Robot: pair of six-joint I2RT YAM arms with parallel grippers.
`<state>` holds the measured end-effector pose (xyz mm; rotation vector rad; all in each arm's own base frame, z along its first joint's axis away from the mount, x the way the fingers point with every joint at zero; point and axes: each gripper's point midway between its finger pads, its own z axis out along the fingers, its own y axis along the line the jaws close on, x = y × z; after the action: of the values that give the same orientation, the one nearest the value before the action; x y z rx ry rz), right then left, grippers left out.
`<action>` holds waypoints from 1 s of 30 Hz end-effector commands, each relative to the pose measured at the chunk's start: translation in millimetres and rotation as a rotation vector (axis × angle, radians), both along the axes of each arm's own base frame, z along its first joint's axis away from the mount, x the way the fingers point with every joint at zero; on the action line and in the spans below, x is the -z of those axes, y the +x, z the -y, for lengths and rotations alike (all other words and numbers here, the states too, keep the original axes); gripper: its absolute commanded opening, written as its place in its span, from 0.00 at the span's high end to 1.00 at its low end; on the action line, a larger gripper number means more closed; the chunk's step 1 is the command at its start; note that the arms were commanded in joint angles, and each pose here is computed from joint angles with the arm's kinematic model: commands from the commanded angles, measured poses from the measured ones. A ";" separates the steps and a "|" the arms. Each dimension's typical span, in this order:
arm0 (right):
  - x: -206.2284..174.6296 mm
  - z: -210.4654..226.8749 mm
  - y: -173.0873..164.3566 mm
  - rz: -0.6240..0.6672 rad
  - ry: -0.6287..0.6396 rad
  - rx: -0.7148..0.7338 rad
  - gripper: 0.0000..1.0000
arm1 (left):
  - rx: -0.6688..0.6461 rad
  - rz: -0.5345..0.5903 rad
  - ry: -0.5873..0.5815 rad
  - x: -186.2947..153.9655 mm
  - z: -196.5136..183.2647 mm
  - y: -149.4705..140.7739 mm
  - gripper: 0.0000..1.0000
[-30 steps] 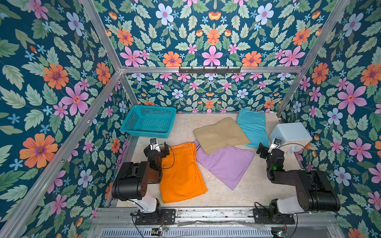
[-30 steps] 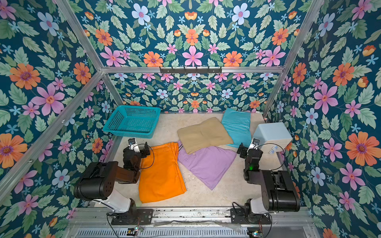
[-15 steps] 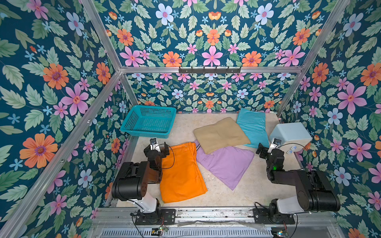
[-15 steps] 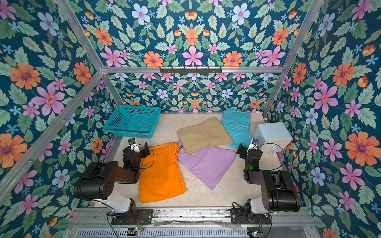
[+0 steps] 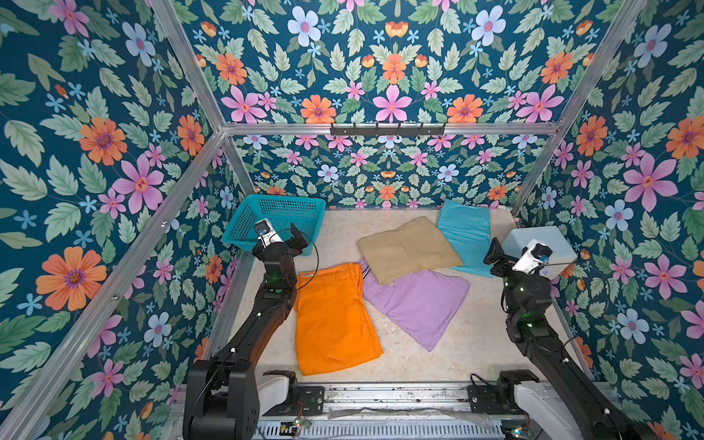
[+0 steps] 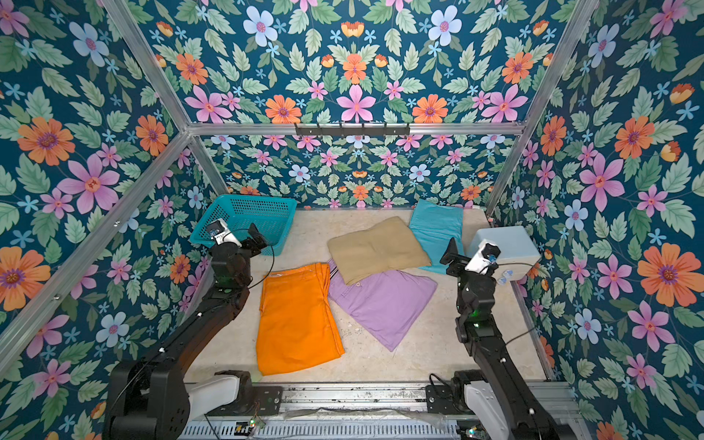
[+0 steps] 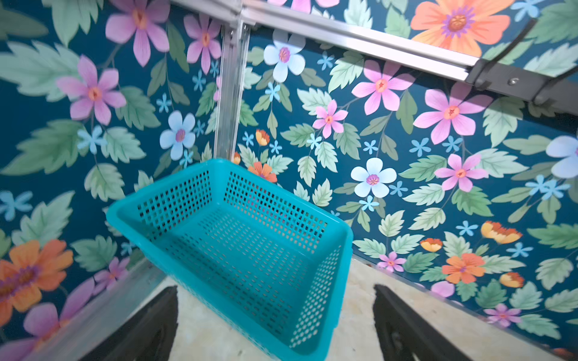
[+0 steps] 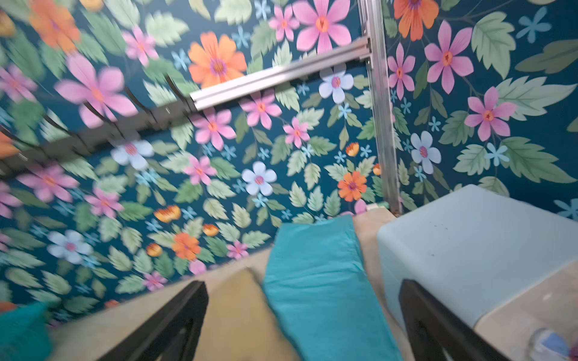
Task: Put the folded long pants in the basket
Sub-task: Pick up the long pant at the center of the board.
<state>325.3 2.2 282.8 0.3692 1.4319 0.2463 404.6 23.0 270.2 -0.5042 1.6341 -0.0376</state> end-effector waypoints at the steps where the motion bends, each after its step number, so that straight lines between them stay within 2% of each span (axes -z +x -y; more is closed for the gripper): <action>1: 32.7 -25.3 -13.5 -0.069 0.338 -0.175 0.01 | 0.192 -0.274 -0.223 53.3 35.7 -4.3 0.04; 2: 29.9 -43.7 -18.8 -0.074 0.364 -0.286 0.04 | 0.310 -0.311 -0.249 53.9 56.9 -0.8 0.11; 3: 34.4 -55.7 -21.4 -0.120 0.440 -0.344 0.16 | 0.389 -0.366 -0.270 55.6 71.6 0.2 0.16; 4: 49.7 -62.3 -23.1 -0.227 0.519 -0.341 0.22 | 0.434 -0.429 -0.284 60.1 80.7 -1.7 0.18; 5: 68.4 -72.3 -28.0 -0.373 0.585 -0.322 0.22 | 0.477 -0.496 -0.293 65.8 88.5 -4.9 0.20; 7: 86.8 -113.5 -43.3 -0.540 0.574 -0.402 0.28 | 0.524 -0.586 -0.282 73.1 95.0 -12.9 0.21; 8: 98.7 -129.9 -54.9 -0.623 0.563 -0.380 0.28 | 0.534 -0.613 -0.271 74.5 95.5 -17.1 0.21; 9: 109.3 -147.6 -66.4 -0.680 0.553 -0.374 0.28 | 0.552 -0.625 -0.256 74.0 96.7 -21.4 0.17; 12: 128.6 -212.2 -93.2 -0.765 0.552 -0.494 0.29 | 0.576 -0.636 -0.217 72.5 96.7 -33.5 0.14; 15: 160.0 -249.4 -110.7 -0.958 0.576 -0.523 0.29 | 0.579 -0.668 -0.198 82.5 94.7 -45.2 0.14; 18: 171.3 -283.5 -129.5 -1.020 0.627 -0.578 0.29 | 0.568 -0.694 -0.188 95.5 91.6 -54.9 0.14; 20: 177.2 -305.4 -146.1 -1.058 0.615 -0.621 0.29 | 0.556 -0.697 -0.187 100.7 89.6 -57.5 0.14; 22: 189.8 -323.3 -159.6 -1.153 0.588 -0.655 0.29 | 0.555 -0.702 -0.189 100.9 89.3 -59.1 0.15; 27: 214.7 -338.9 -177.6 -1.279 0.585 -0.687 0.29 | 0.524 -0.687 -0.166 97.3 83.1 -58.7 0.15; 30: 213.9 -341.4 -184.6 -1.324 0.508 -0.760 0.29 | 0.518 -0.705 -0.170 101.8 82.4 -60.4 0.15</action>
<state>148.6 334.2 61.0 0.4923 2.7506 1.0793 345.2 -62.7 171.5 -0.2163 2.4265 -0.4548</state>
